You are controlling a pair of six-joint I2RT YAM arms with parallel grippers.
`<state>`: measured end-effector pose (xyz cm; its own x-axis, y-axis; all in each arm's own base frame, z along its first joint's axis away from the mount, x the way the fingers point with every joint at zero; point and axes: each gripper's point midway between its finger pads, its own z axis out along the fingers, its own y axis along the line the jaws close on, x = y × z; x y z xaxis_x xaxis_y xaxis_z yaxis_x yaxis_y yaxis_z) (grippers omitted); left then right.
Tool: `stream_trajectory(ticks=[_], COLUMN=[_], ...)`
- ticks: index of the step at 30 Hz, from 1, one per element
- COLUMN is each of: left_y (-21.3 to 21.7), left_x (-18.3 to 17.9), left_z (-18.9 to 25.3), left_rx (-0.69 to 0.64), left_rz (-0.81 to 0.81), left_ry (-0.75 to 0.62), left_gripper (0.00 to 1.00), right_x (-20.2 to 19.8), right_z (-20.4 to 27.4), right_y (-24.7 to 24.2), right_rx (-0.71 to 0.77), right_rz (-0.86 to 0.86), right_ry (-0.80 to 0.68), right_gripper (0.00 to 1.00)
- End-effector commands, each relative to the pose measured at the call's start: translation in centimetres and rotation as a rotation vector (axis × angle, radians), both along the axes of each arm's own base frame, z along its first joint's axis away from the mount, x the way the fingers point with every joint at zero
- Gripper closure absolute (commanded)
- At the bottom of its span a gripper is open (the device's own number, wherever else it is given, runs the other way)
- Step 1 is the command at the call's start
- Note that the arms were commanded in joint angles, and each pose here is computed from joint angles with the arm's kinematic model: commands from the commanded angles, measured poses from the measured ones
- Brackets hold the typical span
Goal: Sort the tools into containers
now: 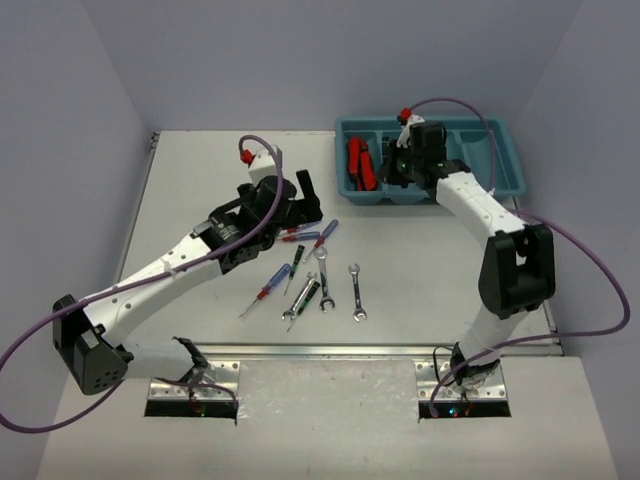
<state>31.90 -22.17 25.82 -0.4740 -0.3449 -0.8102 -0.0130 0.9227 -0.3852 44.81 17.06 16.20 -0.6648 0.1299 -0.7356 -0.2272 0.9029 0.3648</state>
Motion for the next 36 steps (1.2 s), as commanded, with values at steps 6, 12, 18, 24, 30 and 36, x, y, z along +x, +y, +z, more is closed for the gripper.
stream_trajectory(ticks=[6,12,18,24,30,36], left_y=[3.9,3.9,2.2,1.0,0.2,0.7], left_x=[-2.5,-3.4,-2.5,-0.9,1.2,2.7], left_z=[-6.7,-10.5,-12.9,-15.9,-17.8,-20.0], left_rx=[0.263,0.309,0.312,0.312,0.344,0.315], left_rz=[-0.005,-0.046,-0.09,-0.124,-0.153,-0.177], left_ry=[0.148,0.232,0.263,0.326,0.37,0.416], left_gripper=[0.0,0.0,0.02,0.27,0.51,0.63], right_x=[10.7,13.8,11.2,6.9,1.6,-0.9], right_z=[-2.9,-3.2,0.5,3.5,2.7,0.2], right_y=[-10.7,-11.3,-10.6,-9.5,-6.7,-5.1], right_rx=[-0.443,-0.471,-0.394,-0.293,-0.148,-0.129], right_rz=[-0.177,-0.186,-0.202,-0.183,-0.096,-0.028], right_ry=[0.104,0.092,0.05,0.055,0.068,0.107], right_gripper=[0.97,0.58,0.33,0.31,0.31,0.31])
